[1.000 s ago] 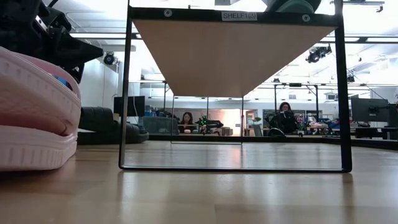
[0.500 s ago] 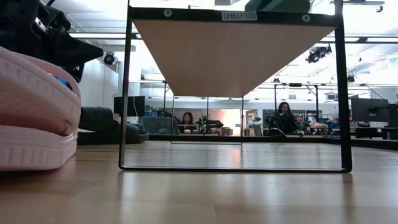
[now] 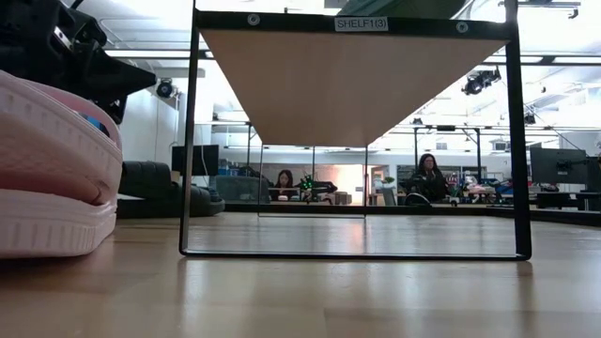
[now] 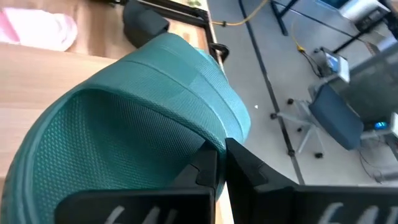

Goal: Pick and place slippers onto the shelf
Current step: Put the green pair of slippers on the shelf

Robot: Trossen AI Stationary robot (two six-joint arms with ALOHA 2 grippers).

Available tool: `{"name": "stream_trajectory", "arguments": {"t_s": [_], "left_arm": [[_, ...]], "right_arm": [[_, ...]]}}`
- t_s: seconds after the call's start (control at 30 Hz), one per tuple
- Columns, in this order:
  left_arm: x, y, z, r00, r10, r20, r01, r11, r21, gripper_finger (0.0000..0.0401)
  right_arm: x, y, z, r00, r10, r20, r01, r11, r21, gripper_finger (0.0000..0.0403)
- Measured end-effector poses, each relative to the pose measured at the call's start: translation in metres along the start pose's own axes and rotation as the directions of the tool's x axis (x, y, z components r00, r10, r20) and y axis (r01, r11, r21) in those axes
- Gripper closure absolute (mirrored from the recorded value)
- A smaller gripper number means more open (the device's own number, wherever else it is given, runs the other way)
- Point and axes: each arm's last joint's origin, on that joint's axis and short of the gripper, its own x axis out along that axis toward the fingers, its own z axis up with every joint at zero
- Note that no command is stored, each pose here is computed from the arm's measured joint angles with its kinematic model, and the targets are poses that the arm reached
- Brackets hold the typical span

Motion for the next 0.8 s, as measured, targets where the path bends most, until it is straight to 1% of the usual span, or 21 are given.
{"name": "stream_trajectory", "arguments": {"t_s": [0.33,0.53,0.7,0.8], "left_arm": [[0.0,0.0004,0.0002,1.0,0.014,0.004,-0.014,1.0,0.0,0.04],[0.0,0.0003,0.0004,1.0,0.014,0.006,-0.014,1.0,-0.007,0.04],[0.0,0.0003,0.0004,1.0,0.014,0.006,-0.014,1.0,-0.008,0.04],[0.0,0.0003,0.0004,1.0,0.014,0.006,-0.014,1.0,-0.008,0.04]], "right_arm": [[-0.0001,0.0012,0.0021,0.998,0.054,0.032,-0.05,0.994,-0.098,0.0403],[-0.0003,0.0014,0.0078,0.98,0.16,0.12,-0.156,0.987,-0.038,0.0403],[-0.0009,0.004,0.0084,0.959,0.244,0.143,-0.243,0.97,-0.022,0.0403],[-0.0012,0.0048,0.0086,0.949,0.276,0.152,-0.28,0.96,0.001,0.0403]]}}
